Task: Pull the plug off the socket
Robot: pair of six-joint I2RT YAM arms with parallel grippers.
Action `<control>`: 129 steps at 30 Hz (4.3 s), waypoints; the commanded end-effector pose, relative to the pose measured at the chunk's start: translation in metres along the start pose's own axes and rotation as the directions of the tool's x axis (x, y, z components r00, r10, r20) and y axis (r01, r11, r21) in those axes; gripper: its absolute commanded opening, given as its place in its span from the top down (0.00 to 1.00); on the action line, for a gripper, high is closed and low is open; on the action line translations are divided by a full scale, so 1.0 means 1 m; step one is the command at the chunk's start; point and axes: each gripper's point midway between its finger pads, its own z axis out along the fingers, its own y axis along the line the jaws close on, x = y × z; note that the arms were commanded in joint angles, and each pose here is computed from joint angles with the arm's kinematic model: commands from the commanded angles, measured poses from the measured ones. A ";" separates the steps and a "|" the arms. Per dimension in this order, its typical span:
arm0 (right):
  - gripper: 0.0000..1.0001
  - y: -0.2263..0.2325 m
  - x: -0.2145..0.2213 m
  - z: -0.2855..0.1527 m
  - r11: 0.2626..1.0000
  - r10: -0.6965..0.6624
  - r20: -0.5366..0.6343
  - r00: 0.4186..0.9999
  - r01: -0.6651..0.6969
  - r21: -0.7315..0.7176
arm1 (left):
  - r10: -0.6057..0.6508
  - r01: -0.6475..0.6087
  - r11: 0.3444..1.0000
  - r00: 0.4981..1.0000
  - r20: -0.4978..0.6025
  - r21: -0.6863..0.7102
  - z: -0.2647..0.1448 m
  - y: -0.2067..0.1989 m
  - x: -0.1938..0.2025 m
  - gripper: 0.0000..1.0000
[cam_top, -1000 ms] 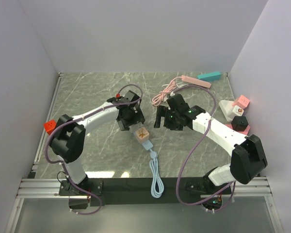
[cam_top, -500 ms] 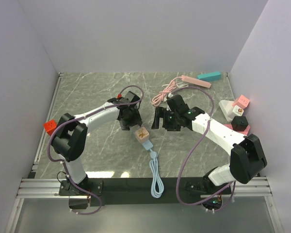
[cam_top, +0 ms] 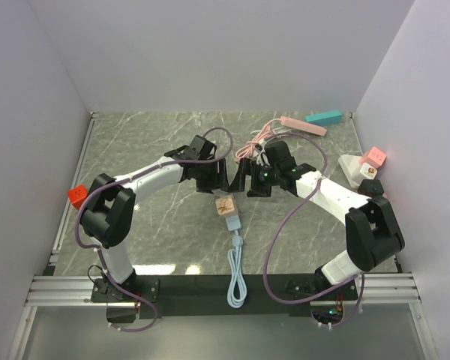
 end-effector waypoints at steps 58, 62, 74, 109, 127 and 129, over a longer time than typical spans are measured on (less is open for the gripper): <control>0.00 -0.004 -0.056 0.059 0.889 -0.457 0.123 0.881 0.458 0.020 | 0.048 -0.099 0.784 0.994 0.099 0.613 -0.077 -0.092 -0.043 0.99; 0.03 -0.015 -0.065 0.060 0.912 -0.410 0.133 0.902 0.405 0.068 | 0.013 -0.089 0.848 0.989 0.147 0.523 -0.075 -0.079 -0.054 0.99; 0.09 -0.049 -0.050 0.090 0.980 -0.177 0.002 0.984 0.176 0.090 | -0.034 -0.004 0.981 0.981 0.190 0.194 -0.066 -0.048 -0.050 0.99; 0.17 -0.005 -0.082 0.021 0.901 -0.401 0.060 0.914 0.405 -0.153 | 0.051 -0.078 0.917 0.996 0.079 0.390 -0.042 -0.055 -0.040 0.99; 0.23 -0.017 -0.082 0.023 0.930 -0.329 0.123 0.936 0.344 -0.133 | -0.010 -0.041 0.877 0.995 0.104 0.479 -0.059 -0.062 -0.051 0.99; 0.24 -0.016 -0.079 0.028 0.928 -0.330 0.107 0.938 0.343 -0.143 | -0.011 -0.042 0.875 0.994 0.107 0.483 -0.060 -0.063 -0.052 0.99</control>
